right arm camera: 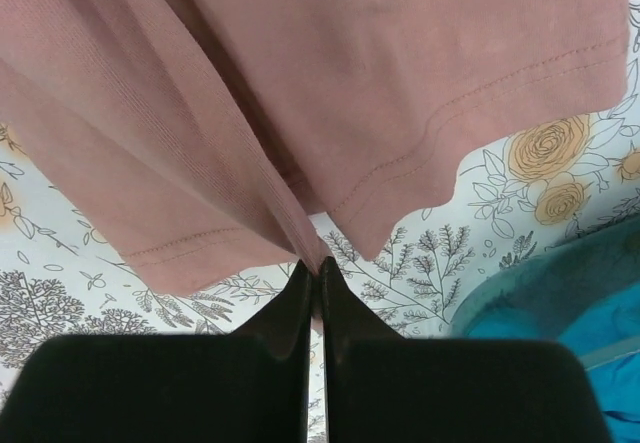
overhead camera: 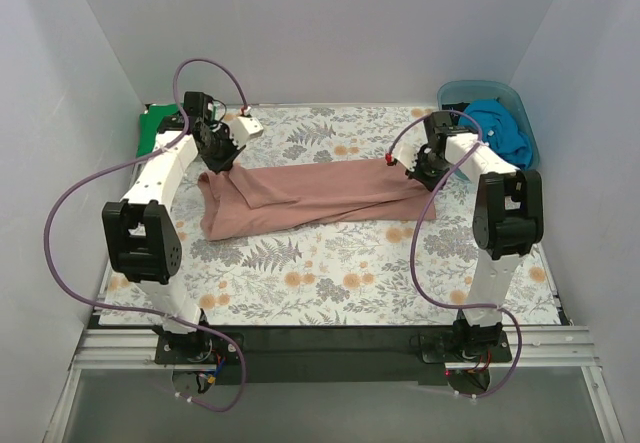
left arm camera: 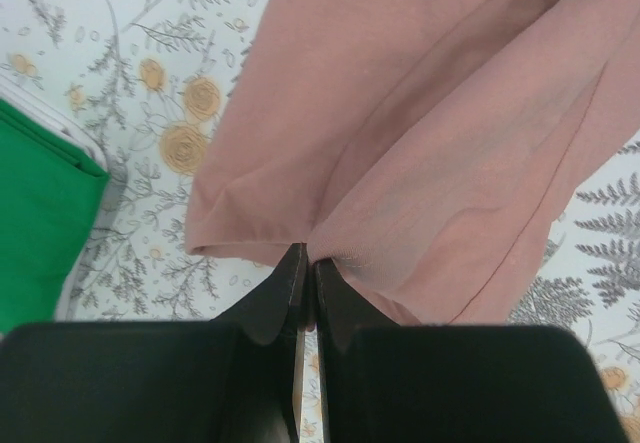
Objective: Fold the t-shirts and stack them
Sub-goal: Fold the tshirt
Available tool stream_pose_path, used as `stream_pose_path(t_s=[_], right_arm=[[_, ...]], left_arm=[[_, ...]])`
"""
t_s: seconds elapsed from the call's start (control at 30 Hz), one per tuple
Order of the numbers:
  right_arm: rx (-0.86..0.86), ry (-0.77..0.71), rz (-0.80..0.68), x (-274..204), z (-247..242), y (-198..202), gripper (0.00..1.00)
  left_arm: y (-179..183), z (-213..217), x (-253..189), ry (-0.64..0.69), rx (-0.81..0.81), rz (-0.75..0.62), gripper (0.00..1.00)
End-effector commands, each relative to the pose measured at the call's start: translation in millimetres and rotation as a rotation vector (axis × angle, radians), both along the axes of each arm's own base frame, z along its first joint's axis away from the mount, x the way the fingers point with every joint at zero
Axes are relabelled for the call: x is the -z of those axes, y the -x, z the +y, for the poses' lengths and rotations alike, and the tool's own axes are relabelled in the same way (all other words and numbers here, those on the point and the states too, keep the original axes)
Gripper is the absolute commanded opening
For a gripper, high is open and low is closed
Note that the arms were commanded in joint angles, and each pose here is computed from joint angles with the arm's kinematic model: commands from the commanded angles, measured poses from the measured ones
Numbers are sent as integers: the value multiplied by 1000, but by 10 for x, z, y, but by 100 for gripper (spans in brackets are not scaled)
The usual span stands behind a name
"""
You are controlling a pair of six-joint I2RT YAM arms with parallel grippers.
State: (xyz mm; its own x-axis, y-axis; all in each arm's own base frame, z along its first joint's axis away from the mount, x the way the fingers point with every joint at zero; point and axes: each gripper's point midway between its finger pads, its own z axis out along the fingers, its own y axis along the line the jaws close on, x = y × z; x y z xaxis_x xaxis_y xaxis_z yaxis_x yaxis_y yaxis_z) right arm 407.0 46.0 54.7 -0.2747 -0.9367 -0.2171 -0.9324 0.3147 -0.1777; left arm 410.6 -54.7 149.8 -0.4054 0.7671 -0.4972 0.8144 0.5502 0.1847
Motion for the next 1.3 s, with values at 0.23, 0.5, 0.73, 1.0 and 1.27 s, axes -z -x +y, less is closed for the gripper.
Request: stream_pose_path(t_s=[0.23,0.5,0.73,1.0,1.27], right_arm=[[-40,15,-54,-120,-21,-322,1],[-34,25,-52,-75,-30,-390,1],[-26,21,-51,-41,-17,-446,1],[57,-17,-84,-140,19,-624,35],[286,-228,-26,-582,53,-291,72]], left_arm=[[-503,3,-211,-5,-10,-139,0],[-711,8,-131,-13,-18,-161,0],[-745,30,-8,-31,-14,-140,0],[-876,130,62,43,-99,-131,15],[-373,657,-219,351,-382,22,45]])
